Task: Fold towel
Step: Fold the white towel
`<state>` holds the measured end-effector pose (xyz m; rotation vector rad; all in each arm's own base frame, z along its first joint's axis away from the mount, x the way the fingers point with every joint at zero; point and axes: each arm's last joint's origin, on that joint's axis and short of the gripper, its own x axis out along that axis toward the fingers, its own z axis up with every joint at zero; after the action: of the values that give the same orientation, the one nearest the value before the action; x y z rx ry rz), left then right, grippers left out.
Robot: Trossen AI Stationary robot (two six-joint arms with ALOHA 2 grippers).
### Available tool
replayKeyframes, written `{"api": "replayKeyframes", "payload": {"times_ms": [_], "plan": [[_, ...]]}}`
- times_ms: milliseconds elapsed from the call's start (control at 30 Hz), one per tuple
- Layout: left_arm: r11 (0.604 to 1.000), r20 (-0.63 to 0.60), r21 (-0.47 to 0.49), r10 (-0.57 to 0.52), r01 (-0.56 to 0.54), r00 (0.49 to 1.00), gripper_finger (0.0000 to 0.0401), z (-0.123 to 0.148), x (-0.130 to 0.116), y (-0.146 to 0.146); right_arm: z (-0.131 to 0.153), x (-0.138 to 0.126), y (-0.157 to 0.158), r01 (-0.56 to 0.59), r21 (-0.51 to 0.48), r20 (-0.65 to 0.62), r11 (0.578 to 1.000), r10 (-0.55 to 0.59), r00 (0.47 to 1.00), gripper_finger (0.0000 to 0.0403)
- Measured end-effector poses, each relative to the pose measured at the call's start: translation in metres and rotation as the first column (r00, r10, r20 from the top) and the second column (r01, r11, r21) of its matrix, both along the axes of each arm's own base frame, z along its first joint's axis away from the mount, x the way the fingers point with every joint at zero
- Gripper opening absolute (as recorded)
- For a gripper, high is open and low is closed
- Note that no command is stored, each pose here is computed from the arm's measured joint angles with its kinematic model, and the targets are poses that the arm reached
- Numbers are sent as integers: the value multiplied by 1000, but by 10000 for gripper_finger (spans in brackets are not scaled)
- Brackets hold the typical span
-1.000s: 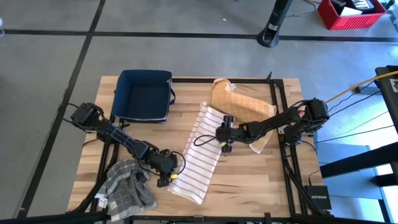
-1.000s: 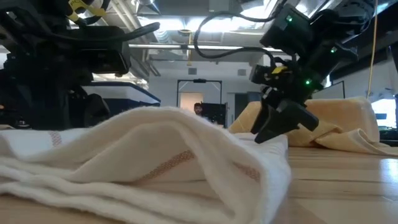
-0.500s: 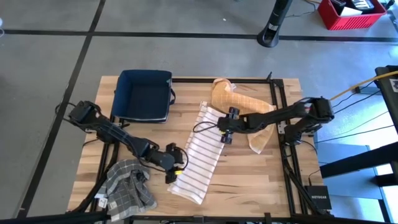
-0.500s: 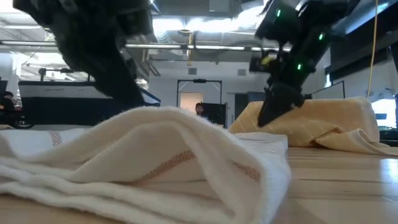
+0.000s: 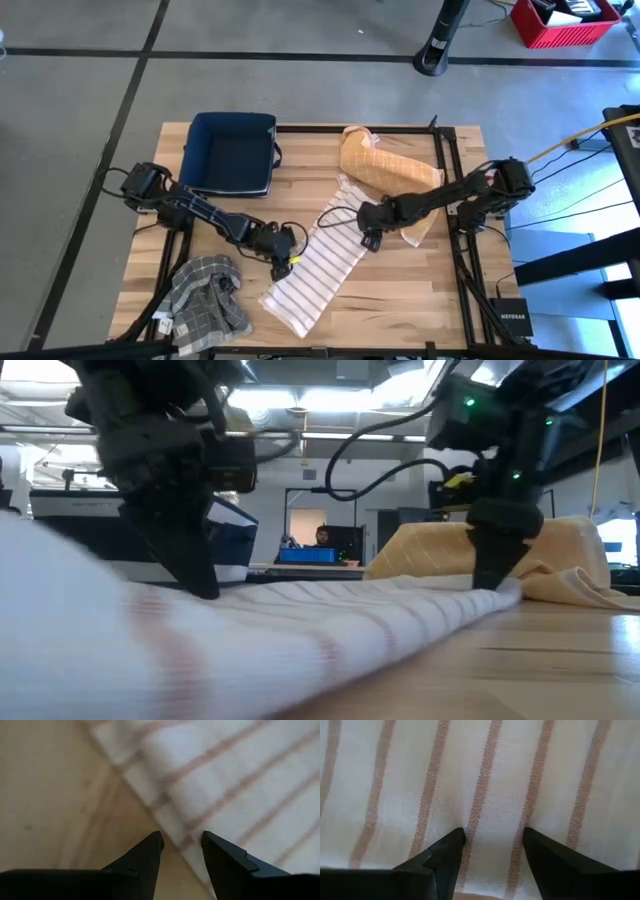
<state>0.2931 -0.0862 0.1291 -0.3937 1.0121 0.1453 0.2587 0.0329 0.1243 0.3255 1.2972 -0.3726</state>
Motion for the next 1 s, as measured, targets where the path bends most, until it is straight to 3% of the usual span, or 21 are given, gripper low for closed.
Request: {"api": "replayKeyframes", "payload": {"times_ms": [233,400,500,533,667,867,1000], "plan": [[994,-129,99,-23,36,991,141,-3,-4,33,0,-9,42,154,96,3,983,-155,988,216],[985,-185,161,-25,55,982,141,-2,-2,61,4,-10,61,113,119,0,986,-114,993,216],[994,-274,109,8,23,962,141,14,-3,68,17,-8,63,59,68,-18,996,-58,998,216],[997,-291,74,1,22,957,141,22,-5,64,22,-7,63,37,43,-24,998,-36,999,216],[991,-165,-100,-106,90,981,141,57,-4,29,49,7,62,-59,-94,114,994,70,991,216],[974,-145,-147,-195,174,970,141,53,-14,-24,47,18,50,-156,-318,183,935,222,958,216],[968,-183,-175,-214,182,960,141,36,-14,-45,33,15,26,-156,-360,129,920,215,968,216]]}}
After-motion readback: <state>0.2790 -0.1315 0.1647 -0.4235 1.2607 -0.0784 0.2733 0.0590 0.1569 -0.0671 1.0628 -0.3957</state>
